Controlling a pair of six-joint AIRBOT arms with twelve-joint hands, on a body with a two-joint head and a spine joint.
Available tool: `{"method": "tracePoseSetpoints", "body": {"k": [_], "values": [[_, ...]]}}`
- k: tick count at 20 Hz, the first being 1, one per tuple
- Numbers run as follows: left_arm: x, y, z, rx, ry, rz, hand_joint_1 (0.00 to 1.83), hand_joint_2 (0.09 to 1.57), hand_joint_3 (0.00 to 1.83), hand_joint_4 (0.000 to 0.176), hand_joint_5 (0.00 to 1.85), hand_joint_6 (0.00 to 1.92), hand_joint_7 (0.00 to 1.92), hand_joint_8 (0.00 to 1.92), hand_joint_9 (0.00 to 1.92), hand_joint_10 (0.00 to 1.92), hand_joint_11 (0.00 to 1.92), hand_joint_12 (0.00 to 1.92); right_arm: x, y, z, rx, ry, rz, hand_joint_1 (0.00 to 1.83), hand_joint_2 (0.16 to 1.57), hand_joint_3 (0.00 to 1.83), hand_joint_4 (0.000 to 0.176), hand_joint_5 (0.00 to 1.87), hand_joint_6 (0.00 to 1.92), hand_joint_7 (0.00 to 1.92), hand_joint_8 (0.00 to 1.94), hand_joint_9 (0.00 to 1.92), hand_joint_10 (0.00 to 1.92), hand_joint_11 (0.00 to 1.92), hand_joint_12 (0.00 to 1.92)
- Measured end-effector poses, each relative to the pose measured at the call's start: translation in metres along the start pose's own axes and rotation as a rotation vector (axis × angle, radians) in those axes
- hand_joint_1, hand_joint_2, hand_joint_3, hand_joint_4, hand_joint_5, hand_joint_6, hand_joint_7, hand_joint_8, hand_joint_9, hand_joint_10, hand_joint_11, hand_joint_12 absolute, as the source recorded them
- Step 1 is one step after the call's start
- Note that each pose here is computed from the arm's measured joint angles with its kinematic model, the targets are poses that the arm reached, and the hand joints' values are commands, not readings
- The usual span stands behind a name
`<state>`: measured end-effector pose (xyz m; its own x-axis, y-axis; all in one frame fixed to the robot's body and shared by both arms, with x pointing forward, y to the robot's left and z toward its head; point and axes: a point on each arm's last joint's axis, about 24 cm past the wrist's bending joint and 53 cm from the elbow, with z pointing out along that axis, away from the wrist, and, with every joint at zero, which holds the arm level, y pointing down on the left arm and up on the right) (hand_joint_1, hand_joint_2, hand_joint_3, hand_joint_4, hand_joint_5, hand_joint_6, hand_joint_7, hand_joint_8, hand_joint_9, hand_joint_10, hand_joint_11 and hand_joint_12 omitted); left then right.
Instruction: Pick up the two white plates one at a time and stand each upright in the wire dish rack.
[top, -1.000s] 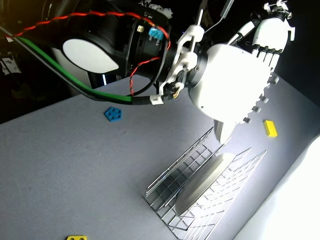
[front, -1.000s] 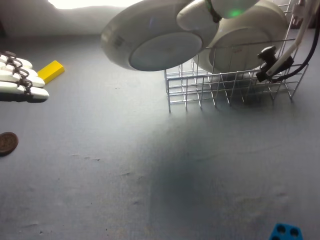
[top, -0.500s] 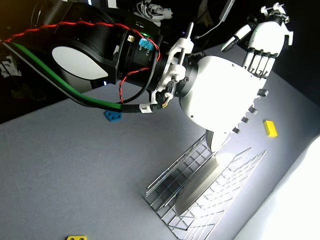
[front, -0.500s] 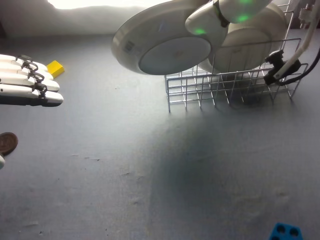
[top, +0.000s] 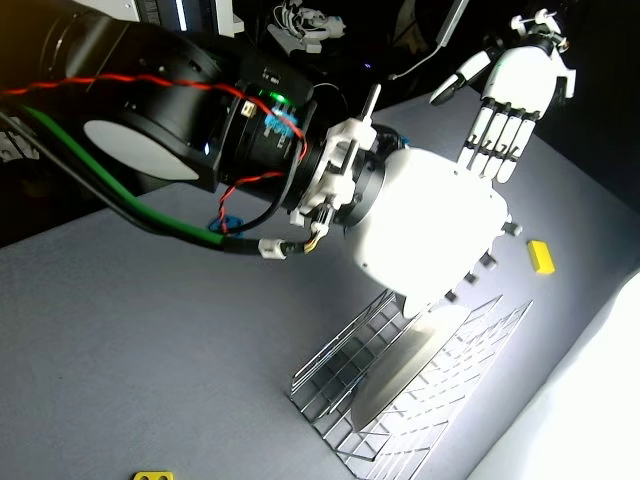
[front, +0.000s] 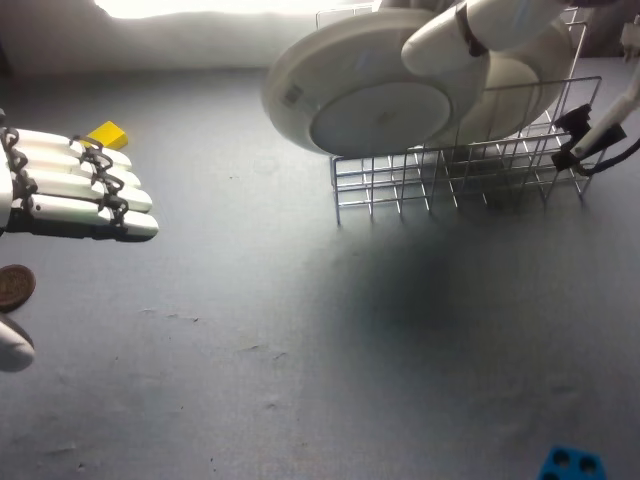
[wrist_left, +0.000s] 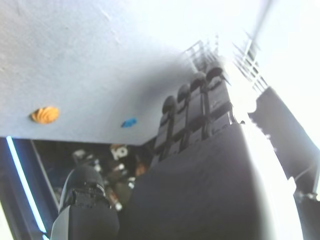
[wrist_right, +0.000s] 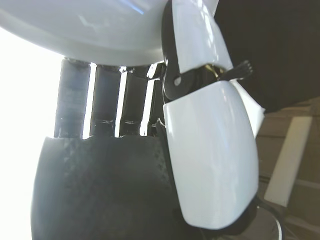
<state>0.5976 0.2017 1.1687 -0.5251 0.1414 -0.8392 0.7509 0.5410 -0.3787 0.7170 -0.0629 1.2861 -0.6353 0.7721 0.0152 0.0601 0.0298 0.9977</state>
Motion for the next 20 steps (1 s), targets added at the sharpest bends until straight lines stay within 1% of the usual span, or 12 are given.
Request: {"method": "tracePoseSetpoints", "body": {"k": [2,3,7,11,12,14,16,17,18,20], "values": [[-0.001,0.001,0.000,-0.005,-0.004,0.000,0.00,1.05,0.00,0.000,0.04,0.00,0.02,0.00,0.00,0.00,0.00,0.00,-0.001,0.000,0.003,0.002,0.000,0.005,1.39,1.07,0.00,0.000,1.05,0.78,1.04,0.91,1.02,1.01,0.97,0.96],[-0.002,0.002,0.000,-0.007,-0.005,0.000,0.00,1.04,0.00,0.000,0.05,0.01,0.03,0.00,0.01,0.00,0.00,0.00,-0.001,0.000,0.005,0.002,-0.001,0.007,1.39,1.08,0.00,0.000,1.04,0.80,1.02,0.95,1.00,1.04,0.95,0.98],[-0.002,0.004,0.000,-0.010,-0.006,0.001,0.00,1.05,0.00,0.000,0.09,0.02,0.05,0.01,0.03,0.01,0.01,0.01,0.002,-0.005,0.013,0.021,0.007,0.006,1.39,1.07,0.00,0.000,1.07,0.73,1.01,0.96,1.01,1.03,0.96,0.99],[-0.004,0.009,0.000,-0.022,-0.008,0.000,0.00,1.05,0.00,0.000,0.04,0.00,0.02,0.00,0.00,0.00,0.00,0.00,-0.008,-0.015,0.016,0.048,-0.009,0.005,1.39,1.07,0.00,0.000,1.08,0.72,1.01,0.98,1.01,1.04,0.95,0.99],[-0.004,0.009,0.000,-0.022,-0.009,0.000,0.00,1.06,0.00,0.000,0.06,0.01,0.03,0.01,0.02,0.01,0.00,0.00,-0.010,-0.014,0.016,0.047,-0.014,0.006,1.38,1.08,0.00,0.000,1.08,0.70,0.95,1.07,1.01,1.04,0.99,0.98],[-0.003,0.009,0.000,-0.021,-0.008,-0.003,0.00,1.05,0.00,0.000,0.05,0.00,0.02,0.00,0.01,0.00,0.00,0.00,-0.013,-0.018,0.019,0.050,-0.020,0.006,1.38,1.08,0.00,0.000,1.06,0.80,0.98,0.98,1.01,1.02,0.98,0.97],[-0.003,0.009,0.000,-0.021,-0.008,-0.003,0.00,1.05,0.00,0.000,0.07,0.01,0.05,0.01,0.03,0.01,0.01,0.00,-0.012,-0.023,0.020,0.064,-0.017,0.005,1.39,1.07,0.00,0.000,1.03,0.83,1.05,0.89,1.00,1.02,0.96,0.99],[-0.003,0.009,0.000,-0.021,-0.008,-0.002,0.00,1.06,0.00,0.000,0.07,0.01,0.05,0.01,0.03,0.01,0.01,0.00,-0.011,-0.025,0.021,0.068,-0.016,0.005,1.38,1.08,0.00,0.000,1.04,0.83,0.99,0.96,1.00,1.03,0.97,0.99],[-0.003,0.009,0.000,-0.021,-0.008,-0.002,0.00,1.05,0.00,0.000,0.07,0.00,0.04,0.01,0.03,0.01,0.01,0.00,-0.011,-0.025,0.021,0.069,-0.015,0.004,1.39,1.08,0.00,0.000,1.06,0.79,1.00,0.97,1.00,1.04,0.95,1.01],[-0.003,0.009,0.000,-0.021,-0.008,-0.003,0.00,1.06,0.00,0.000,0.07,0.01,0.05,0.01,0.03,0.01,0.01,0.01,-0.013,-0.025,0.021,0.067,-0.019,0.006,1.39,1.07,0.00,0.000,1.05,0.81,1.02,0.92,1.02,1.01,0.97,1.01]]}}
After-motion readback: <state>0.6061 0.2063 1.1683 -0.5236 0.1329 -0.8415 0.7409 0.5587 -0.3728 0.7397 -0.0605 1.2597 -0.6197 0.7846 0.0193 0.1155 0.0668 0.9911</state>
